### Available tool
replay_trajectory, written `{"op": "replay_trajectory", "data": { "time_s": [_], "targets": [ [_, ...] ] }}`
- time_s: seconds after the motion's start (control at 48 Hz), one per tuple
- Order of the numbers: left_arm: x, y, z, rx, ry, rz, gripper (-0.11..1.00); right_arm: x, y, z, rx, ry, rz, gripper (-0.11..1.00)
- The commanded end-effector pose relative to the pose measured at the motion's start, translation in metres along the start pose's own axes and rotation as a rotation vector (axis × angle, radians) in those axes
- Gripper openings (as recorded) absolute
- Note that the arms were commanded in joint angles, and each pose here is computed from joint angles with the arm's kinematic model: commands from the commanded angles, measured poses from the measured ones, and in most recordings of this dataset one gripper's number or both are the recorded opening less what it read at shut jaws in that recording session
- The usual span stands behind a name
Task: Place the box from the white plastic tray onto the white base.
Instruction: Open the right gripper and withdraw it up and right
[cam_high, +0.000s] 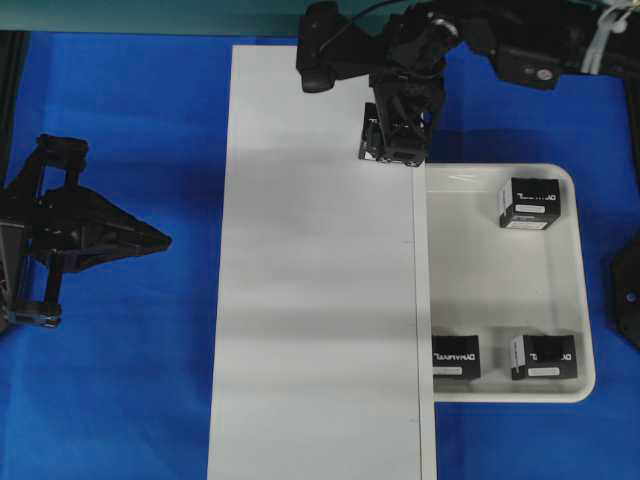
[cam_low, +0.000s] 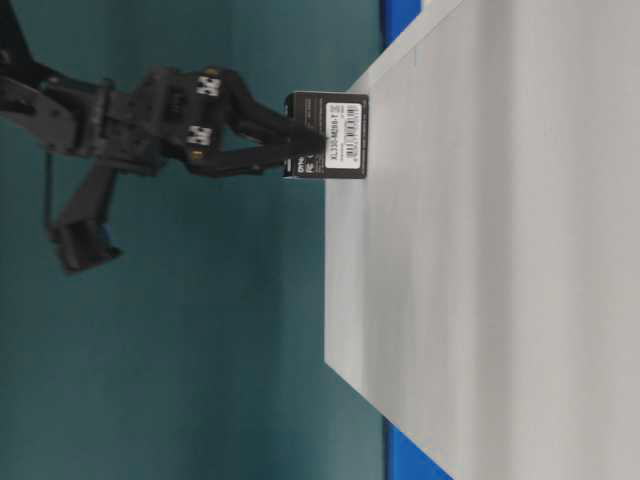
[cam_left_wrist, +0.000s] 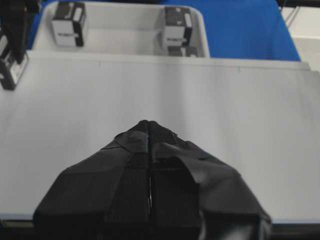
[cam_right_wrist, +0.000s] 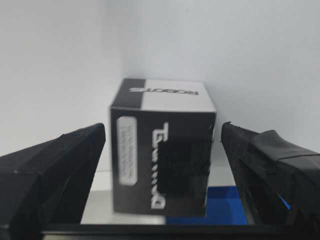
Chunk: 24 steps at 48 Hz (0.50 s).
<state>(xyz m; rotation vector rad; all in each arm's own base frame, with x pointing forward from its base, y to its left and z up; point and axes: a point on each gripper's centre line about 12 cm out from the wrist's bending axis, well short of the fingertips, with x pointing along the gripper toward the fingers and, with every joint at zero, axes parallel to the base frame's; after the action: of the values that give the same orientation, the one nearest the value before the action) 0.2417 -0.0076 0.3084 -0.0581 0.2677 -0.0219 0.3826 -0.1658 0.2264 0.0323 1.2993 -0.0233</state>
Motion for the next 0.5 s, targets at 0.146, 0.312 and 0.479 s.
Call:
{"op": "replay_trajectory", "data": {
  "time_s": [0.146,0.312,0.479],
  "targets": [
    [-0.001,-0.001,0.009,-0.002,-0.026,-0.002,-0.07,-0.060,0.009,0.003,-0.013,-0.141,-0.033,0.97],
    [-0.001,0.005,0.007,-0.008,-0.014,0.022,-0.07,-0.089,0.009,-0.006,-0.006,-0.202,-0.066,0.97],
    [-0.001,0.006,0.006,-0.007,-0.011,0.025,-0.07,-0.099,0.010,-0.018,0.004,-0.202,-0.070,0.97]
  ]
}}
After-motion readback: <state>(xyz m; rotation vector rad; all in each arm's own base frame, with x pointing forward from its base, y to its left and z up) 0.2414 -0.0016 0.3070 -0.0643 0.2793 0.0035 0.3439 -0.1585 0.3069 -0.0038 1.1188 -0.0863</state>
